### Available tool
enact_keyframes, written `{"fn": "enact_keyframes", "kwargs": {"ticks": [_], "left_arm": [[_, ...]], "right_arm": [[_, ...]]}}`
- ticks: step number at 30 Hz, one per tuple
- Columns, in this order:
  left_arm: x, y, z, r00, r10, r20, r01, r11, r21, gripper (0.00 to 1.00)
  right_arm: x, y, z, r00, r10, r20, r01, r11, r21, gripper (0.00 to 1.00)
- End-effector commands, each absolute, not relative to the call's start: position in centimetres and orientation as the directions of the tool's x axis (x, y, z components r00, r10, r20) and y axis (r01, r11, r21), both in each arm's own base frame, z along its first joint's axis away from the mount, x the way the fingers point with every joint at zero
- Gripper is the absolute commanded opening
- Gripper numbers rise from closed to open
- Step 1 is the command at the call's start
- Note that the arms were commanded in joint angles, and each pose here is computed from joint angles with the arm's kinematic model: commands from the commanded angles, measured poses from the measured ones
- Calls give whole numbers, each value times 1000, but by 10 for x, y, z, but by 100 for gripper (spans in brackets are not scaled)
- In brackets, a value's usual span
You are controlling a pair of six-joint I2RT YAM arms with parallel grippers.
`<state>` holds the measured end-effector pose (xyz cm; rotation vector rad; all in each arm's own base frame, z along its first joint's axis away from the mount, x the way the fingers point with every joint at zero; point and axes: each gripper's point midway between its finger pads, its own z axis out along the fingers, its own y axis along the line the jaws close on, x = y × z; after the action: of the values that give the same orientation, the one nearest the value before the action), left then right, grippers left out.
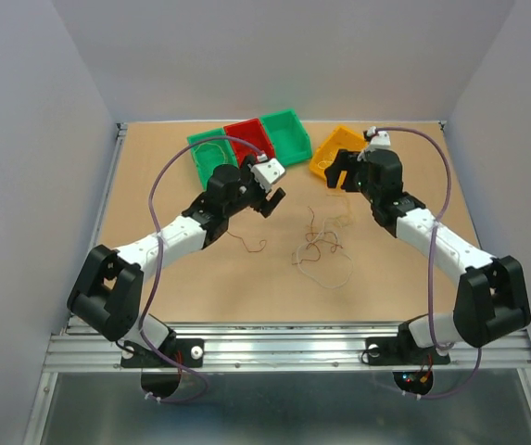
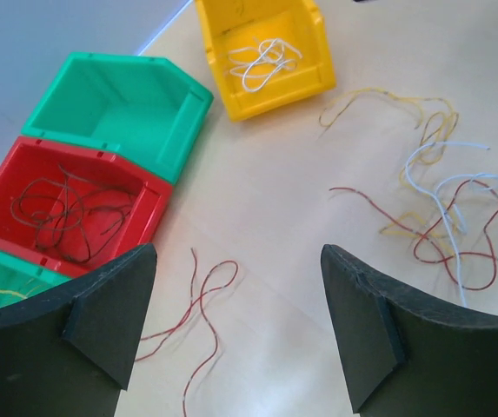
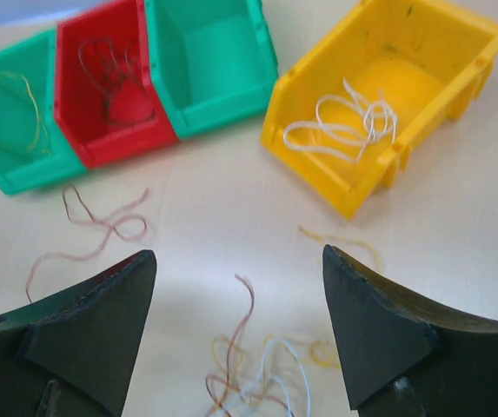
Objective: Untangle the cables
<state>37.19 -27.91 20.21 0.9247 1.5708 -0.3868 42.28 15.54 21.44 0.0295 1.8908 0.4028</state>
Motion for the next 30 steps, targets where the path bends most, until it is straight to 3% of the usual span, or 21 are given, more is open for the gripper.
{"fn": "enact_keyframes", "kwargs": {"ticks": [1,6,10,13,14,16,17,18,21,22,25,26,29,30], "left_arm": [[386,-268,216,32,384,-923,688,661,298,88],[387,-257,196,1,441,-898,670,666,328,88],[385,-255,184,-21,457,-889,676,662,324,89],[395,-247,178,-75,470,-879,628,707,325,89],[397,-248,175,-89,471,-878,630,709,317,89],[404,-244,167,-134,481,-866,603,734,314,89],[410,-236,165,-155,490,-858,564,757,330,89],[411,-235,163,-166,491,-855,554,764,331,89],[417,-230,161,-187,489,-852,518,786,338,89],[419,-228,160,-194,489,-850,510,791,339,89],[423,-221,162,-214,471,-856,486,811,325,89],[427,-217,164,-223,452,-864,478,823,307,89],[430,-210,164,-244,438,-865,472,833,288,89],[431,-204,162,-255,438,-862,463,838,289,91]], "right_arm": [[380,174,153,-569,111,-815,-229,930,286,85],[377,144,98,-675,84,-733,-41,988,151,88],[384,141,75,-714,77,-696,-4,993,114,86],[387,145,58,-745,56,-664,-13,995,99,72],[388,147,54,-755,48,-654,-19,995,95,72],[387,154,47,-778,25,-628,-54,993,107,56],[385,161,41,-795,-5,-606,-96,988,118,37],[383,167,40,-800,-27,-600,-129,984,127,25],[366,201,53,-778,-139,-613,-302,938,170,1],[354,223,61,-753,-195,-629,-384,906,179,0],[316,273,95,-629,-310,-713,-610,766,204,1],[305,284,118,-564,-310,-765,-669,715,204,8],[295,288,141,-515,-275,-811,-686,700,198,59],[298,278,146,-511,-249,-823,-648,741,178,66]]}}
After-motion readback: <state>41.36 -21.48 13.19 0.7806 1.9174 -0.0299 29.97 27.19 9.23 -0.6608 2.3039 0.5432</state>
